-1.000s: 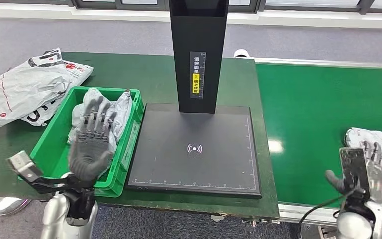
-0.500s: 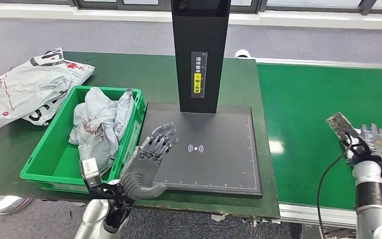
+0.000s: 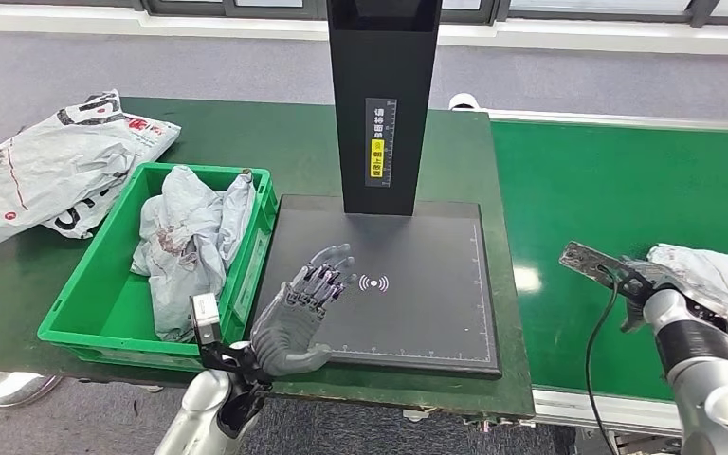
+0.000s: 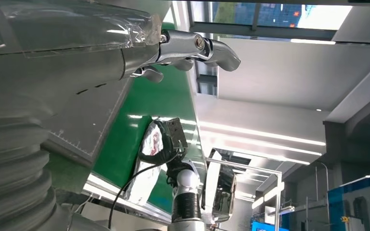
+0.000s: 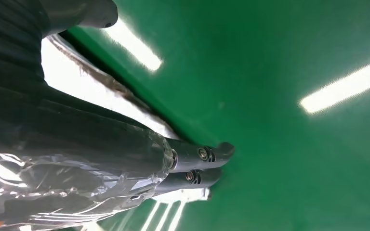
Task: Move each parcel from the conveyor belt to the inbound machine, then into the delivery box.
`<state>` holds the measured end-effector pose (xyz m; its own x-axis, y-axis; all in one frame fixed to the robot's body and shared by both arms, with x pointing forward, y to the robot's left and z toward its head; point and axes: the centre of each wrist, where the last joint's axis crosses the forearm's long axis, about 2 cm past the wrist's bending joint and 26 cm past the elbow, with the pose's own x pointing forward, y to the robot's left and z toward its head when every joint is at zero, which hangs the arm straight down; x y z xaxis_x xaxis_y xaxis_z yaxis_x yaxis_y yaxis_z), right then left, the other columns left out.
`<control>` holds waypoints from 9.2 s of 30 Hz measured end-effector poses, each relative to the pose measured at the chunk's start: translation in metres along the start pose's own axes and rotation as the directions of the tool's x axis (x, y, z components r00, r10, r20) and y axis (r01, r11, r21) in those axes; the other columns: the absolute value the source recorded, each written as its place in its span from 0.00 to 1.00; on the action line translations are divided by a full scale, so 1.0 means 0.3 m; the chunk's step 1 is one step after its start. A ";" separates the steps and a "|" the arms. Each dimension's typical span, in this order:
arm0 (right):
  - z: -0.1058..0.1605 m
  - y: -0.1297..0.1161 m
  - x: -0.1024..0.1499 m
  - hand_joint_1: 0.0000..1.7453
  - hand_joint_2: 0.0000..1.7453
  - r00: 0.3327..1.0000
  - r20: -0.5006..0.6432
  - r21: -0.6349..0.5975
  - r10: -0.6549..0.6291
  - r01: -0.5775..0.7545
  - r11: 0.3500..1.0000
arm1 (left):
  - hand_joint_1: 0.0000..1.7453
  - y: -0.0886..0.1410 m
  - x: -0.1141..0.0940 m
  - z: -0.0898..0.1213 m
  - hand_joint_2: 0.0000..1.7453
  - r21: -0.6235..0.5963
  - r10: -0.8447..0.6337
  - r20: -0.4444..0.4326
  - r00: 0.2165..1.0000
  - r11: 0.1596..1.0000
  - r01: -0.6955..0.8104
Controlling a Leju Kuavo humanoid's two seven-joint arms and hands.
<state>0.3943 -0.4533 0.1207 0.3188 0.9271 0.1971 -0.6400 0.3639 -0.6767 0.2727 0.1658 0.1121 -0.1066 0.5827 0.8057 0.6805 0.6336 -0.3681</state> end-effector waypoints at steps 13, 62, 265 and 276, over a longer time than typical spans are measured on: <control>0.001 0.017 -0.047 0.00 1.00 0.999 0.005 0.046 -0.032 0.032 0.998 | 0.00 0.007 -0.019 0.017 1.00 0.013 0.011 -0.025 1.000 1.000 -0.011; 0.052 0.303 -0.362 0.00 1.00 0.311 0.343 -0.109 -0.886 0.950 0.291 | 0.00 -0.029 -0.007 0.088 1.00 0.125 -0.002 -0.027 1.000 0.992 0.005; 0.633 0.351 0.474 0.00 1.00 0.070 0.996 -0.040 -0.060 0.917 0.396 | 0.00 -0.052 0.166 -0.166 1.00 0.133 -0.841 -0.502 -0.202 -0.305 0.943; 0.595 0.353 0.515 0.00 1.00 0.084 0.991 -0.028 -0.103 0.890 0.455 | 0.00 -0.186 0.120 -0.421 1.00 0.014 -0.954 -0.213 -0.211 -0.219 0.976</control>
<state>0.2509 -0.2554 0.2062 -0.6002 0.1293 0.7893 0.0121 0.9882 -0.1527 0.3224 0.0872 0.2203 -0.4723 -0.8357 0.2803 -0.2633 0.4372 0.8599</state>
